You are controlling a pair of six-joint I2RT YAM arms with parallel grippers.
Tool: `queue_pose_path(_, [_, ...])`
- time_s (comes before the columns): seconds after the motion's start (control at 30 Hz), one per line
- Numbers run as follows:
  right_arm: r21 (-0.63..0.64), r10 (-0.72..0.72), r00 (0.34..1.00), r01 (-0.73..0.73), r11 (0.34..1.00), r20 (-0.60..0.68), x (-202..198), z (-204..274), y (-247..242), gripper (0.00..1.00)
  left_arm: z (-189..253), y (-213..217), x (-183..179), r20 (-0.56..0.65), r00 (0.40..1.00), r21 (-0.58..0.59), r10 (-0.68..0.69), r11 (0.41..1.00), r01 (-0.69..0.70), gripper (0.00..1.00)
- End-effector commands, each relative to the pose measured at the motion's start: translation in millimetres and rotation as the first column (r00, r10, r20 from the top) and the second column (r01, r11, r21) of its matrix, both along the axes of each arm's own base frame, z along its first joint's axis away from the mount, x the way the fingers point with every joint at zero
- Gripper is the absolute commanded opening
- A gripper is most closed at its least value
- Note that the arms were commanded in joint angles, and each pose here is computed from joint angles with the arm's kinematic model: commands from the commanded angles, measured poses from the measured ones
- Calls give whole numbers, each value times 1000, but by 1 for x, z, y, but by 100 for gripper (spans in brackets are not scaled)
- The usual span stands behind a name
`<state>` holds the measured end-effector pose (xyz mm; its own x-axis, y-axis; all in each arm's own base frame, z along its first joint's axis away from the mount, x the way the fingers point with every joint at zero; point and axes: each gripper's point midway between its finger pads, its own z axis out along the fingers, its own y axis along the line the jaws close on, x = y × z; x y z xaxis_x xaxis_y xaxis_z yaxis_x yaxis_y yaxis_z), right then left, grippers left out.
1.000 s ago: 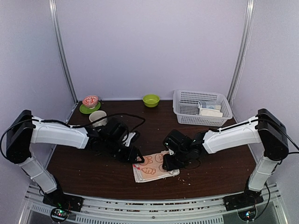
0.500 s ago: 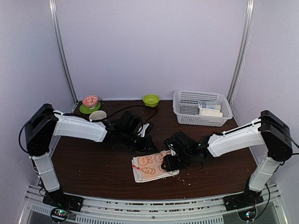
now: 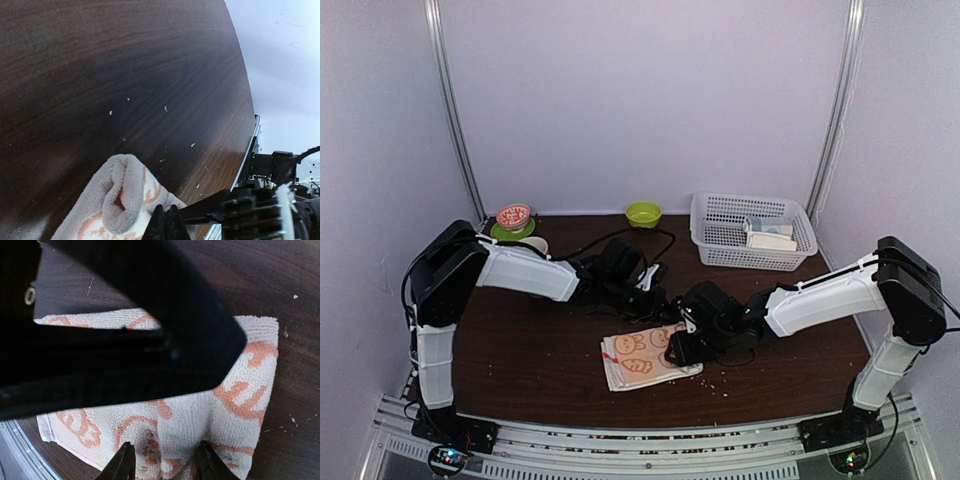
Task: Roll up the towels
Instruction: Roll the towel at the center of the board.
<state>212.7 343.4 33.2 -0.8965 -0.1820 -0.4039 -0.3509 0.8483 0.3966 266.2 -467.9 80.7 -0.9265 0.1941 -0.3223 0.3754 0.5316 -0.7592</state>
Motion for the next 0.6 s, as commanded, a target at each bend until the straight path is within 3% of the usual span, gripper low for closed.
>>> queue_pose_path(0.0, [-42, 12, 1000, -12, 999, -19, -5, -8, -9, 42, -7, -9, -4, -23, 999, -25, -32, 999, 31, 0])
queue_pose_path(0.2, [-21, 30, 999, -31, 999, -15, -5, 2, -5, 44, -30, -4, -6, -56, 998, 11, -31, 999, 32, 0])
queue_pose_path(0.37, [-11, 54, 998, -54, 998, -16, -9, 22, -9, 59, -43, 0, -3, -77, 997, 20, -15, 1000, 16, 0])
queue_pose_path(0.57, [-6, 28, 1000, -28, 1000, 8, -12, 42, -32, 61, -54, 4, -5, -89, 996, 40, -20, 999, 24, 0])
